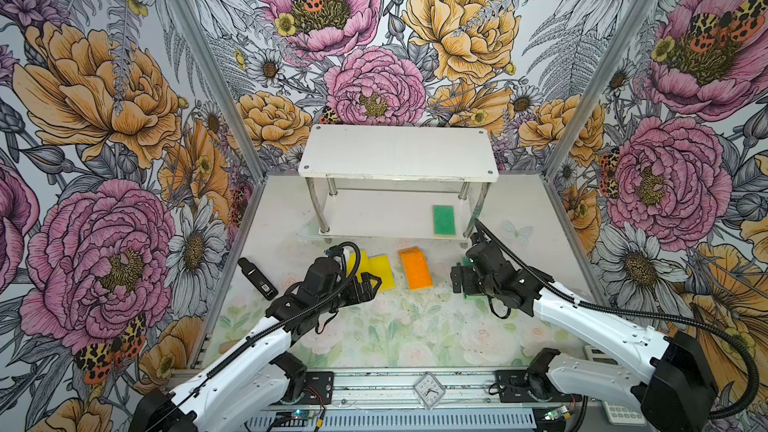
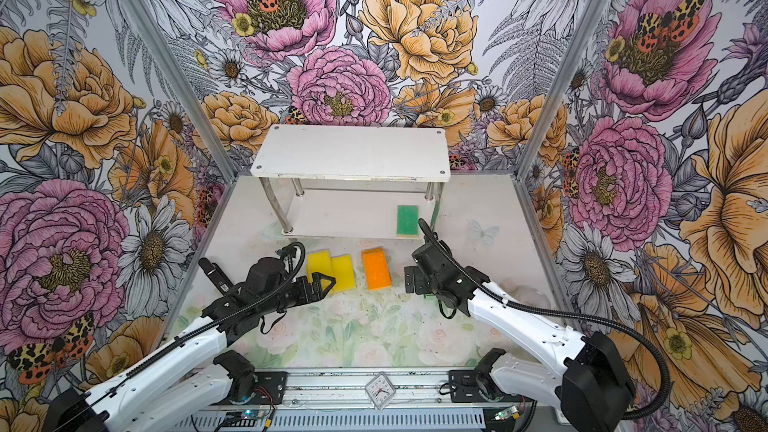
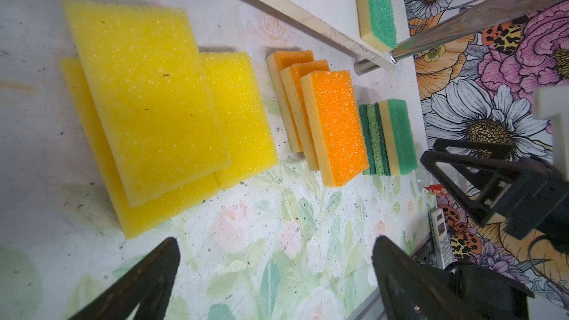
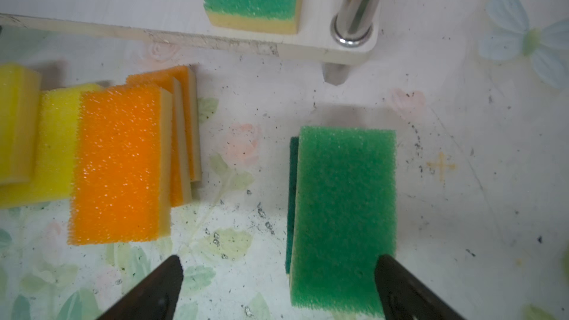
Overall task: Place and organize the cleaning sponges onto the shelf
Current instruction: 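Withdraw the right gripper from the shelf back over the green sponges, then lower the right gripper onto the next green sponge and close it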
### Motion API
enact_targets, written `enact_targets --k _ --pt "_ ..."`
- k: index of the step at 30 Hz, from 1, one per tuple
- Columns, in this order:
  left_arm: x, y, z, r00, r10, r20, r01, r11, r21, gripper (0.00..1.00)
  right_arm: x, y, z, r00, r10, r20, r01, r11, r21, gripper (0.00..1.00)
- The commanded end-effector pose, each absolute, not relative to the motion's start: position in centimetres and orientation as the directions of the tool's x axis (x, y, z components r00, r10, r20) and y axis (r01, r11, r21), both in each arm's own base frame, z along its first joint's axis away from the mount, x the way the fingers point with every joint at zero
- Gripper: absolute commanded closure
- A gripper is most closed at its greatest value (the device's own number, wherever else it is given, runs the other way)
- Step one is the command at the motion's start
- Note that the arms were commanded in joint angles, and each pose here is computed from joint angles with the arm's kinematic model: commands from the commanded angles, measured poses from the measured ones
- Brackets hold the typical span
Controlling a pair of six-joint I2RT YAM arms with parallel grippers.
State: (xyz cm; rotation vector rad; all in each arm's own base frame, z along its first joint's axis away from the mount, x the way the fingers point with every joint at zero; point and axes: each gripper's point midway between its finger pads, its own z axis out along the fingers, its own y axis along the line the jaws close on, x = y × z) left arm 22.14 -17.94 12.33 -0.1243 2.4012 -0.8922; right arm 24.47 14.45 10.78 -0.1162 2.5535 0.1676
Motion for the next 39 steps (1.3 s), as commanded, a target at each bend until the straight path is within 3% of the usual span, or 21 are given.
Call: enact_targets --k 1,9,23,39 --pt "22.3 -18.3 12.6 -0.825 -0.285 -0.488 0.113 0.763 -0.637 0.01 23.4 13.4 9.6 -0.856 -0.02 -0.516 -0.073 0.994 0.082 0.0" --pt "22.2 -18.5 12.5 -0.825 -0.284 -0.488 0.108 0.768 -0.631 0.01 23.1 12.0 9.8 -0.837 -0.004 -0.548 -0.042 0.997 0.058 0.0" --pt "22.4 -18.7 12.1 -0.831 -0.271 -0.486 0.107 0.779 -0.618 0.01 24.1 11.0 8.3 -0.856 -0.057 -0.513 -0.035 0.998 -0.053 0.0" --pt "22.5 -18.8 11.8 -0.834 -0.267 -0.482 0.107 0.78 -0.617 0.01 25.6 11.0 8.6 -0.856 -0.079 -0.511 -0.054 0.997 -0.063 0.04"
